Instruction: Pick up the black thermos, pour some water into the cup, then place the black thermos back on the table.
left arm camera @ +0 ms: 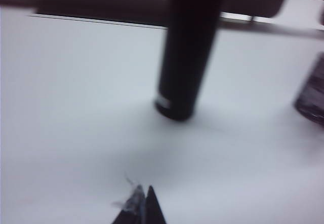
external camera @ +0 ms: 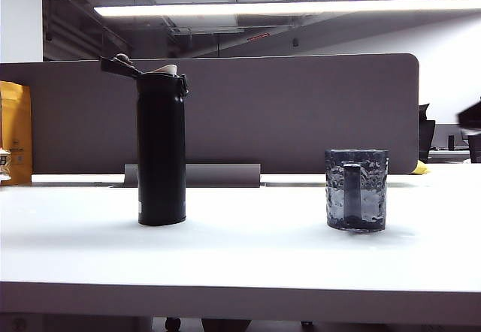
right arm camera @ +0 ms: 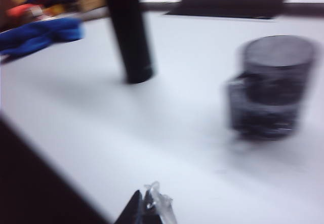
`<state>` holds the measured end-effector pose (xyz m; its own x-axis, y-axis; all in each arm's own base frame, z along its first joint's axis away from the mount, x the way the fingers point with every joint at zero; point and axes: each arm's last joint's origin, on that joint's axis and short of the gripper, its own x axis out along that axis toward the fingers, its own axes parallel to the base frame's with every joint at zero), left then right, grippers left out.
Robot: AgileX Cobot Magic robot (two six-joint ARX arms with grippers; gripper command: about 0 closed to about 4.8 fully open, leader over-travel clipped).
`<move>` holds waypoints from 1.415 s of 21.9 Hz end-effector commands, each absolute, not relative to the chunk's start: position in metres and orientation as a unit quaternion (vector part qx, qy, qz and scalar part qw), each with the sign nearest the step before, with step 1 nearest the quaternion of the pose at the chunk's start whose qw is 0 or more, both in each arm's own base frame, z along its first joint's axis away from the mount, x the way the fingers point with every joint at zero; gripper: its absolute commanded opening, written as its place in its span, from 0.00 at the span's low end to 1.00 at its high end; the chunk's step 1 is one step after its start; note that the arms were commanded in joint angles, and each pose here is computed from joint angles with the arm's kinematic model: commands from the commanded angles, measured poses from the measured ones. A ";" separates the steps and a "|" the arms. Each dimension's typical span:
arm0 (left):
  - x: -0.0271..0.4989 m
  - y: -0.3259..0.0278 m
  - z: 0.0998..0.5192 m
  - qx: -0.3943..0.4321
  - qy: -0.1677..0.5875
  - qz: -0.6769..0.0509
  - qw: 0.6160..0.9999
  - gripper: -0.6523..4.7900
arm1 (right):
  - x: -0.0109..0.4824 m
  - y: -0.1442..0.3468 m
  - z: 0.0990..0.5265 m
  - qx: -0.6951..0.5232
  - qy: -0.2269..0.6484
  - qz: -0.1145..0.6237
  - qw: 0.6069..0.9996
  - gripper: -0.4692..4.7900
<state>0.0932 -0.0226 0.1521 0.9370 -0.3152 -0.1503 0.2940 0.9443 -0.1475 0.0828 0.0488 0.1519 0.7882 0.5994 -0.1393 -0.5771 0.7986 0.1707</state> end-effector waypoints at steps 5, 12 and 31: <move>0.096 -0.001 0.150 -0.071 0.084 -0.043 0.993 0.11 | 0.096 0.011 0.152 0.079 0.073 0.104 0.989 0.07; 0.096 0.001 0.150 -0.072 0.084 -0.031 0.993 0.11 | 0.097 0.003 0.152 0.082 0.069 0.063 0.992 0.07; 0.097 0.004 0.155 -0.001 0.056 0.004 0.998 0.11 | 0.097 -0.002 0.157 0.025 0.036 -0.013 0.999 0.07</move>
<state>0.0964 0.0038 0.1541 0.9921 0.0057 -0.1252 -0.0061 1.0000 -0.0032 0.0970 -0.0019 0.1577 0.9965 -0.0202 -0.0814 0.0245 0.9983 0.0526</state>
